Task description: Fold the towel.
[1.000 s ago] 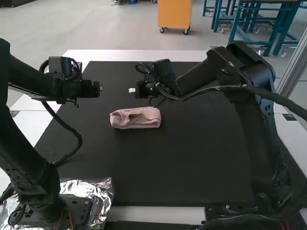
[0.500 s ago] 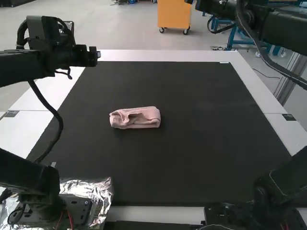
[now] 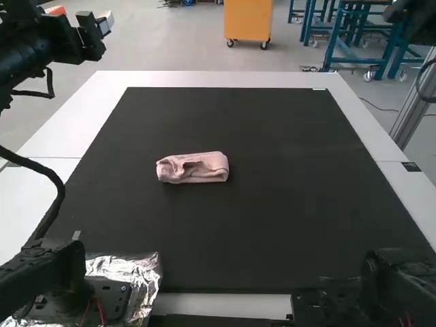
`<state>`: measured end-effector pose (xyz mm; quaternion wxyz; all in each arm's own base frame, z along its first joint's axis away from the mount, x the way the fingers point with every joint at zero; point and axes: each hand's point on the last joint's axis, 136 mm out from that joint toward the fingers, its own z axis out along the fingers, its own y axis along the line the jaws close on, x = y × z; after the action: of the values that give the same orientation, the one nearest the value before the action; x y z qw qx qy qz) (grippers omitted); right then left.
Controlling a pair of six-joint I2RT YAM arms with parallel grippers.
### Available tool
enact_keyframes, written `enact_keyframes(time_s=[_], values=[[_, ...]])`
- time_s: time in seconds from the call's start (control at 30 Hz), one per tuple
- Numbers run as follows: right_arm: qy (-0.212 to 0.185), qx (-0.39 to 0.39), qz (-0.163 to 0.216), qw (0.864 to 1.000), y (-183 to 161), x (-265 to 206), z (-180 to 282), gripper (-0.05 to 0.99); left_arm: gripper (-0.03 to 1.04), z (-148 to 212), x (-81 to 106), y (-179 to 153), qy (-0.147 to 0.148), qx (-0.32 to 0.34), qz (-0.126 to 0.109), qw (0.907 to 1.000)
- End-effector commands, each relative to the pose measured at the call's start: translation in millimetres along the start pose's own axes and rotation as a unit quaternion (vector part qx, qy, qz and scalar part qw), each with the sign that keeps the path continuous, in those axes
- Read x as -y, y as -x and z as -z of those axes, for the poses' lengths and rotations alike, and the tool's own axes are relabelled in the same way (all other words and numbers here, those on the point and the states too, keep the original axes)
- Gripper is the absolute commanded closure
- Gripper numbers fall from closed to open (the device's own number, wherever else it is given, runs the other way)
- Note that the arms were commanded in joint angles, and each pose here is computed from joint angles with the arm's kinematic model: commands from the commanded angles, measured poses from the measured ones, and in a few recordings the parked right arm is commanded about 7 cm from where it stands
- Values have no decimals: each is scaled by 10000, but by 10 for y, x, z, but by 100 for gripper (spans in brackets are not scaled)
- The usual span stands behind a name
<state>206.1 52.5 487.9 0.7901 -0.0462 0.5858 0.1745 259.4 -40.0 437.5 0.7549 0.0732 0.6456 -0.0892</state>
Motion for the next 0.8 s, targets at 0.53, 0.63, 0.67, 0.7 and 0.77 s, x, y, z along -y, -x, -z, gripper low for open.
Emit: enact_keyframes(time_s=[0.53,0.63,0.67,0.7,0.77], values=[[-2090,1186,1089,9646,-64,514,1202,2,4,1415,190,183,305,1587,-266,9865],[-1414,967,1329,9762,-373,400,966,2,4,1220,172,-88,212,1394,-307,9895],[-1474,994,1356,9747,-440,453,930,2,4,1147,152,-196,225,1340,-380,9900],[-1485,1007,1334,9747,-522,494,889,2,4,1081,136,-297,245,1299,-568,9896],[-1473,1082,1245,9752,-667,559,821,2,4,968,96,-466,287,1323,-732,9881]])
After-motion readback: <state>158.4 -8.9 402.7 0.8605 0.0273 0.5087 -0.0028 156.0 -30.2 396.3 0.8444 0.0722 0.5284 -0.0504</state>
